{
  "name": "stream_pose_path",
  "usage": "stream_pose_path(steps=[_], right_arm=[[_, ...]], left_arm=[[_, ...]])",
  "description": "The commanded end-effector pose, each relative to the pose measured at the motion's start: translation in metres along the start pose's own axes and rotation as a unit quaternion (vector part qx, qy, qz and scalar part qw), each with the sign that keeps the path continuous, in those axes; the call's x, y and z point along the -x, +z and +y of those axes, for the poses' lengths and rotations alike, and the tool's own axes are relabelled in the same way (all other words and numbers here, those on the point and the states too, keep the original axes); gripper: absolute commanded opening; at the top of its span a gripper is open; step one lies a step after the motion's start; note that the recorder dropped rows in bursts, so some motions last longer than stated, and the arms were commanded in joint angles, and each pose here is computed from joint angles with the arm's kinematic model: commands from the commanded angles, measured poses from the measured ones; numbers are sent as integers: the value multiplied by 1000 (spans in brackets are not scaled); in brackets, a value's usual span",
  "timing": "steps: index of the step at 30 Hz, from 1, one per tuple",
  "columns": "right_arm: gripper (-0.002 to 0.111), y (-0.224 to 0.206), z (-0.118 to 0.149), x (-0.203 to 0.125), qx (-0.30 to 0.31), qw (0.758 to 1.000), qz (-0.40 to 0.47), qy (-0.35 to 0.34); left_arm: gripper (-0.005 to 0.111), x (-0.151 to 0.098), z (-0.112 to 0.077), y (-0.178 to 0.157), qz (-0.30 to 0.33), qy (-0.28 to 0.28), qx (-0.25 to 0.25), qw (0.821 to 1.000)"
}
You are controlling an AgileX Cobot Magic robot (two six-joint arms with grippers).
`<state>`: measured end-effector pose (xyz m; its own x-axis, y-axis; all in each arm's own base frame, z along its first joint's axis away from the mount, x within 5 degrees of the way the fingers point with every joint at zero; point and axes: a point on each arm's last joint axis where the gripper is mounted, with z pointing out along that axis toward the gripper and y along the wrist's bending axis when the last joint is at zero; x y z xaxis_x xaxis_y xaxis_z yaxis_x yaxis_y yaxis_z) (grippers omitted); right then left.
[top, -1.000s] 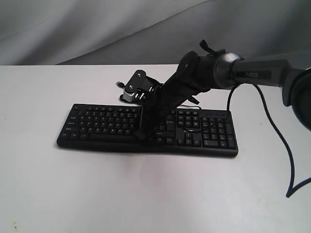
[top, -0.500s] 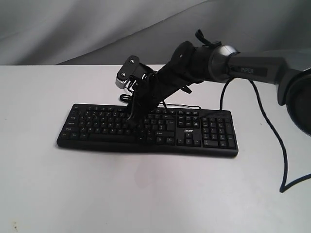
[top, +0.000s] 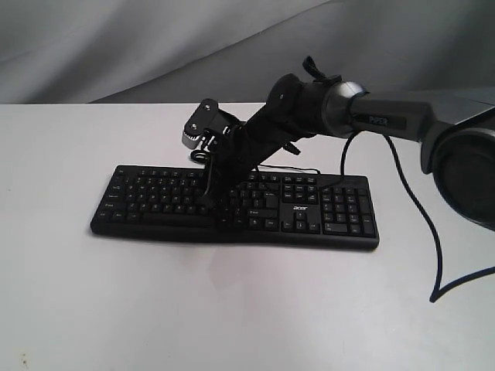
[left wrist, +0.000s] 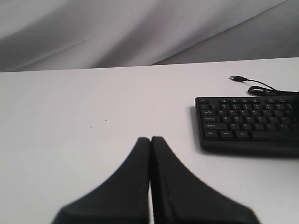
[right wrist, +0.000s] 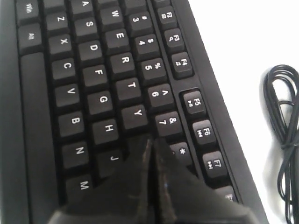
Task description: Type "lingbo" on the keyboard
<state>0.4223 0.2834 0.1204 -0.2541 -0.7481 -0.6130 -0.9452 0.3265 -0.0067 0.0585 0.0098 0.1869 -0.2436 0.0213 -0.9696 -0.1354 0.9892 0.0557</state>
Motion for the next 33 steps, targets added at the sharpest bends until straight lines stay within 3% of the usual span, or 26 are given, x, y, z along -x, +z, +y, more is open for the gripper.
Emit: stream_pose_path(steps=[1,14,20,33], right_arm=[[0,-2,0,1,-3,1000,12,-3],[0,10,1,-10,10,1000,25,6],[0,-9,13,16,15,1000,7,-16],[0,7,32,19,40,999,14,-22]], left_arm=[[1,-1,0,1,3,-3,-1,1000],[1,-1,0,1,3,-3,-1,1000],[1,-1,0,1,3,-3,-1,1000],[1,-1,0,1,3,-3,-1,1000]])
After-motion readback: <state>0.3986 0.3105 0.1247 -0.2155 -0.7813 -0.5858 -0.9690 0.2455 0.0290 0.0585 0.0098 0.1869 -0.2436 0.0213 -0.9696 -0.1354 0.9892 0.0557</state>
